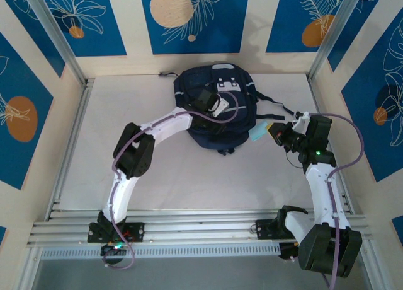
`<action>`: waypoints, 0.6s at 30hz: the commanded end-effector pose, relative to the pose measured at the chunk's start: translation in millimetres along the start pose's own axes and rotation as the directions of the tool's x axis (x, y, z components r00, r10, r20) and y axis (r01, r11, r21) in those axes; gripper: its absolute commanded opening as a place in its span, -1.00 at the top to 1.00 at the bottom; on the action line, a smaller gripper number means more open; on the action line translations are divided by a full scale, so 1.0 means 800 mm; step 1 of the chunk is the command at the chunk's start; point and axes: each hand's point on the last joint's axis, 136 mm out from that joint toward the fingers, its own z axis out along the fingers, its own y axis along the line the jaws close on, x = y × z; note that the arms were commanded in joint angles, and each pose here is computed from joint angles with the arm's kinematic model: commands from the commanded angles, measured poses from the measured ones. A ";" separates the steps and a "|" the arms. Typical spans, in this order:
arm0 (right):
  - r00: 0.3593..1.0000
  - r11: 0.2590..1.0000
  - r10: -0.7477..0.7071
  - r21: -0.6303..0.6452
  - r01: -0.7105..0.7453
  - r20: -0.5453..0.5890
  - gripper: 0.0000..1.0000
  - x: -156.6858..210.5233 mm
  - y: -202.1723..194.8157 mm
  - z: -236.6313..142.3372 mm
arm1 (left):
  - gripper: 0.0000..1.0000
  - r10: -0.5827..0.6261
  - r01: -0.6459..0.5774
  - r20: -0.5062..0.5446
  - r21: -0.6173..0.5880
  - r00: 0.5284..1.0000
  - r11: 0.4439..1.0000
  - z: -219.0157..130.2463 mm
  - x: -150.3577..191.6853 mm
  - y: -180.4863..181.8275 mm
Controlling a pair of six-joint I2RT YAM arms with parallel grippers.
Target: Pack the student bag
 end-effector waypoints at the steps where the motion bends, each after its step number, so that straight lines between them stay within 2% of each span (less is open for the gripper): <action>1: 1.000 0.999 -0.024 -0.023 0.025 0.007 1.00 -0.006 0.013 -0.004 | -0.42 0.030 -0.074 -0.213 -0.205 0.977 0.976 0.035 0.078 0.050; 3: 1.000 0.999 -0.024 -0.025 0.024 0.008 1.00 -0.006 0.014 -0.005 | -0.26 0.049 -0.095 -0.207 -0.218 0.977 0.971 0.045 0.067 0.054; 8: 0.999 0.999 -0.037 -0.019 0.038 0.020 1.00 -0.007 0.018 -0.011 | 1.00 0.055 -0.078 -0.198 -0.106 0.979 0.991 0.054 0.050 0.032; 10: 0.999 0.999 -0.041 -0.017 0.041 0.024 1.00 -0.007 0.019 -0.013 | 1.00 0.041 -0.051 -0.179 -0.050 0.983 0.997 0.043 0.042 0.021; 14: 0.999 0.999 -0.035 -0.013 0.035 0.025 1.00 -0.007 0.016 -0.012 | 1.00 -0.033 0.041 -0.099 0.080 0.995 0.996 -0.005 0.006 -0.007; 18: 0.999 0.999 -0.029 -0.023 0.030 0.033 1.00 -0.009 0.018 -0.012 | 1.00 -0.171 0.177 -0.048 0.234 0.984 0.956 -0.059 -0.041 -0.025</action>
